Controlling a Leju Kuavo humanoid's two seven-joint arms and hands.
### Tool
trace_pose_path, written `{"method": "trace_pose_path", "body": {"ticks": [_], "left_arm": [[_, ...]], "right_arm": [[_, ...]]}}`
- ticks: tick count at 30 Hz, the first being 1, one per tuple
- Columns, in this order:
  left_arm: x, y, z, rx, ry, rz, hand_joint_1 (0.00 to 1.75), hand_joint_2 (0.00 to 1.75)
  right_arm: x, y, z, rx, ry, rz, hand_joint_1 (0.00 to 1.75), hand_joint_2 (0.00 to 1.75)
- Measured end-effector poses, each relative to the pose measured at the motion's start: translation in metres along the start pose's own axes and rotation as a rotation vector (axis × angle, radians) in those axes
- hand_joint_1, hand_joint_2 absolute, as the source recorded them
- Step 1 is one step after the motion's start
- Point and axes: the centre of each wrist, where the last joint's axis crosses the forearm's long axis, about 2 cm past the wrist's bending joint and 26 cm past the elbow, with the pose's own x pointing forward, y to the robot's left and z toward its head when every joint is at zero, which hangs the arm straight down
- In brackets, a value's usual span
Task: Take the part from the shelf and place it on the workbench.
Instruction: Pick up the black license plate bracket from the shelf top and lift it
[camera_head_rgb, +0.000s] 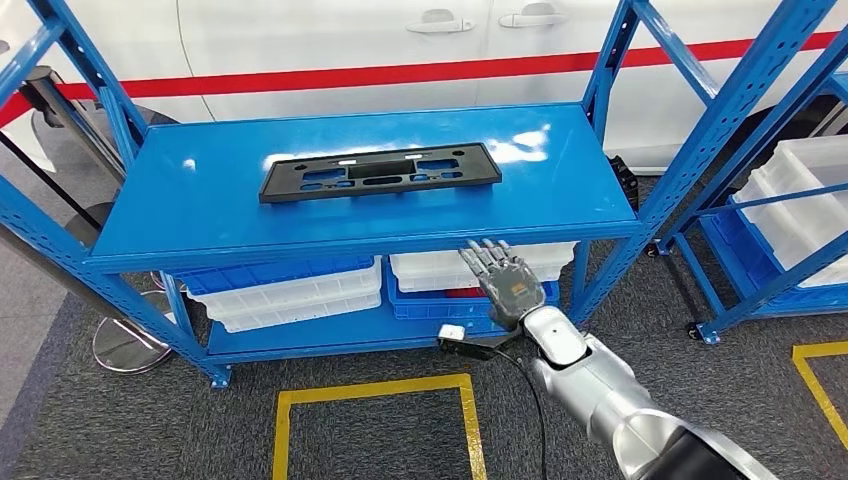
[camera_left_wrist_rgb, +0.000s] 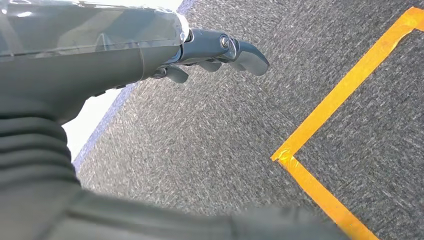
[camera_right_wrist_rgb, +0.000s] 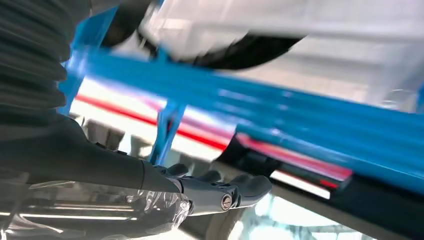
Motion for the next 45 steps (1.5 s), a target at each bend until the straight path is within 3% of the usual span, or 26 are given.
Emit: {"method": "trace_pose_path", "body": {"ticks": [3, 9, 18, 22, 33, 40, 45], "left_arm": [[0.0, 0.0, 0.0, 0.003, 0.0, 0.003, 0.0, 1.75], [0.001, 0.004, -0.002, 0.025, 0.009, 0.014, 0.0, 1.75], [0.002, 0.005, -0.002, 0.028, -0.002, 0.031, 0.0, 1.75], [0.001, 0.006, -0.003, 0.027, -0.005, 0.043, 0.0, 0.0], [0.0, 0.009, -0.004, 0.034, -0.038, 0.145, 0.0, 0.0], [-0.001, 0.01, -0.005, 0.023, -0.038, 0.164, 0.0, 0.0], [-0.001, 0.011, -0.005, 0.023, -0.037, 0.161, 0.0, 0.0]], "right_arm": [[-0.007, -0.005, -0.006, -0.001, -0.002, 0.066, 0.0, 1.75], [-0.033, -0.036, -0.037, -0.04, 0.025, 0.191, 0.0, 1.75], [-0.031, -0.041, -0.042, -0.046, 0.021, 0.143, 0.0, 1.75], [-0.03, -0.041, -0.044, -0.048, 0.025, 0.128, 0.0, 1.75], [-0.034, -0.042, -0.044, -0.057, 0.065, -0.021, 0.0, 1.75], [-0.033, -0.043, -0.046, -0.022, 0.052, 0.015, 0.0, 1.75], [-0.03, -0.052, -0.056, 0.005, 0.03, 0.138, 0.0, 1.75]]}}
